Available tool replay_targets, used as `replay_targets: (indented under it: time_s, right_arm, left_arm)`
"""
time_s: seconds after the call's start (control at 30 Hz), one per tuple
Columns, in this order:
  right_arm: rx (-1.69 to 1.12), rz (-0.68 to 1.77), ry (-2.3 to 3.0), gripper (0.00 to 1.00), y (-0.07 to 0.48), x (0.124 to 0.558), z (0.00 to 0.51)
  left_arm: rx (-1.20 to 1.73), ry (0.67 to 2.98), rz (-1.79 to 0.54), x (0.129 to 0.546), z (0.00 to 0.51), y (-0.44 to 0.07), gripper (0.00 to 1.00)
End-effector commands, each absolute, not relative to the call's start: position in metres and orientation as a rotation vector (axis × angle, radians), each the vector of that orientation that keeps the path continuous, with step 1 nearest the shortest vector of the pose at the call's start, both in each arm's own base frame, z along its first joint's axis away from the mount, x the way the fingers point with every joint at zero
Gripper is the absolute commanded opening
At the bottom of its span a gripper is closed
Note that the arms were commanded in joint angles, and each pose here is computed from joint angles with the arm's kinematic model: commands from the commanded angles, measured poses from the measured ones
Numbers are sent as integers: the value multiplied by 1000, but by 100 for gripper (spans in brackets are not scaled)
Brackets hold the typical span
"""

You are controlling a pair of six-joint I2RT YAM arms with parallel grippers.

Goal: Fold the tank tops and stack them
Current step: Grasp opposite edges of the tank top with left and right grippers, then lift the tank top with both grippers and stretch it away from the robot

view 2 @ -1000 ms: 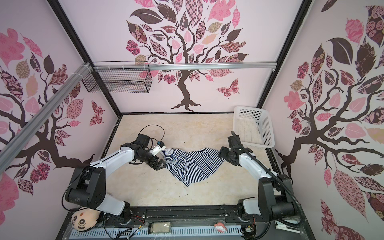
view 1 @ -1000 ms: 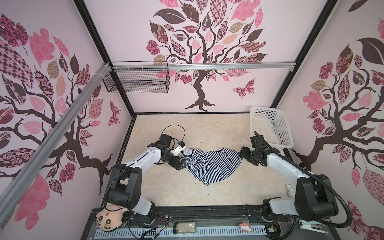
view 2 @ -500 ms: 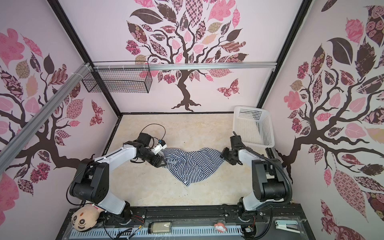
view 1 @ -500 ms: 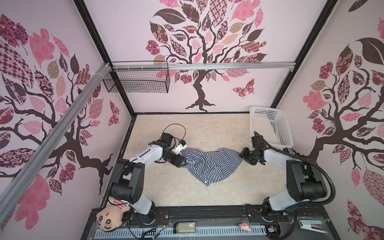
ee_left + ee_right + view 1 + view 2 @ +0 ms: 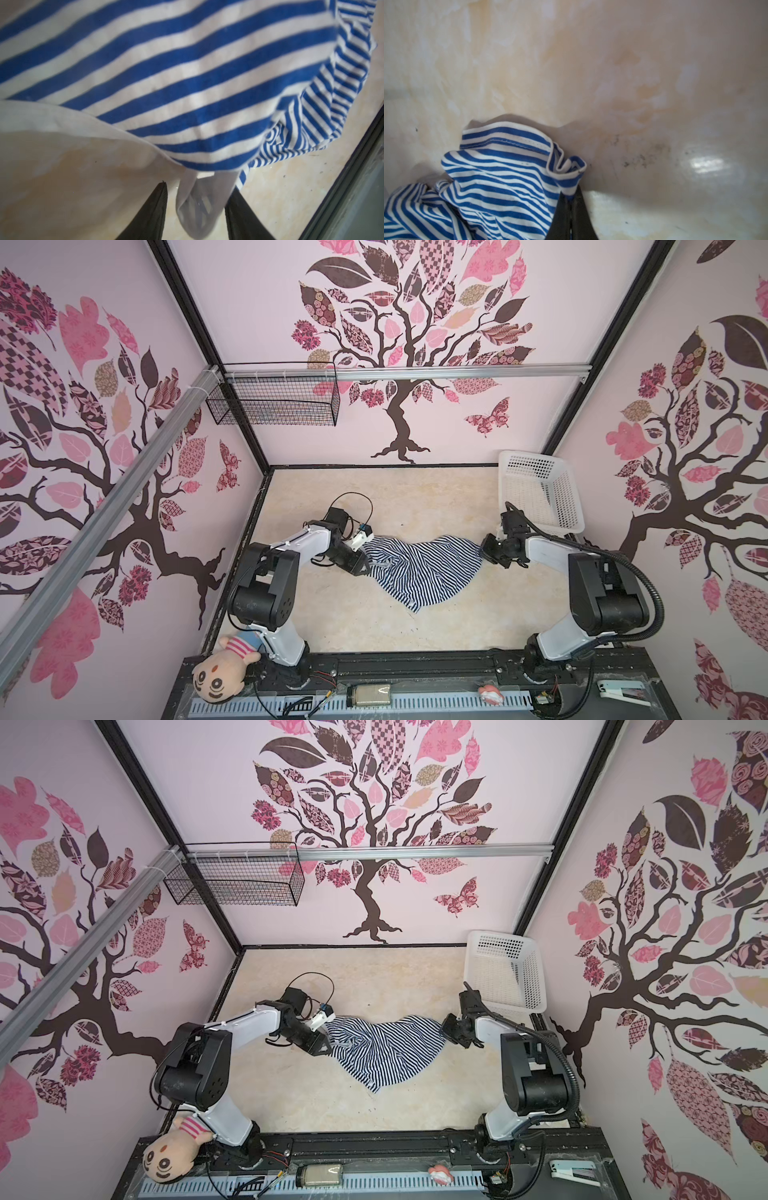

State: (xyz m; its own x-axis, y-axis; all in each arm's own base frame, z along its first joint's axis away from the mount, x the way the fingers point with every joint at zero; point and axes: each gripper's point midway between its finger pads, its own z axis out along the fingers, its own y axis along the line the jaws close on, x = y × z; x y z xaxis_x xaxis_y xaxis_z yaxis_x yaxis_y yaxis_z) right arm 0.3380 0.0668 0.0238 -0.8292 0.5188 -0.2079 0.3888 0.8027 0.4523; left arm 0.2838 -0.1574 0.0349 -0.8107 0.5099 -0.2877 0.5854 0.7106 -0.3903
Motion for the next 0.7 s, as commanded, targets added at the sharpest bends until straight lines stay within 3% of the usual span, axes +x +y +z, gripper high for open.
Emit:
replay_targets:
  time_s: [0.0, 0.2, 0.53, 0.67]
  right_arm:
    - [679, 600, 2668, 0, 71, 333, 37]
    - [650, 584, 2563, 0, 65, 325, 93]
    - [552, 701, 2399, 0, 74, 312, 195]
    - [504, 800, 2324, 0, 84, 308, 239]
  left_arm:
    - [914, 2722, -764, 285, 51, -165, 28]
    - [958, 2622, -774, 275, 94, -165, 9]
    - [775, 2399, -903, 271, 192, -145, 7]
    - [717, 2336, -844, 270, 226, -134, 7]
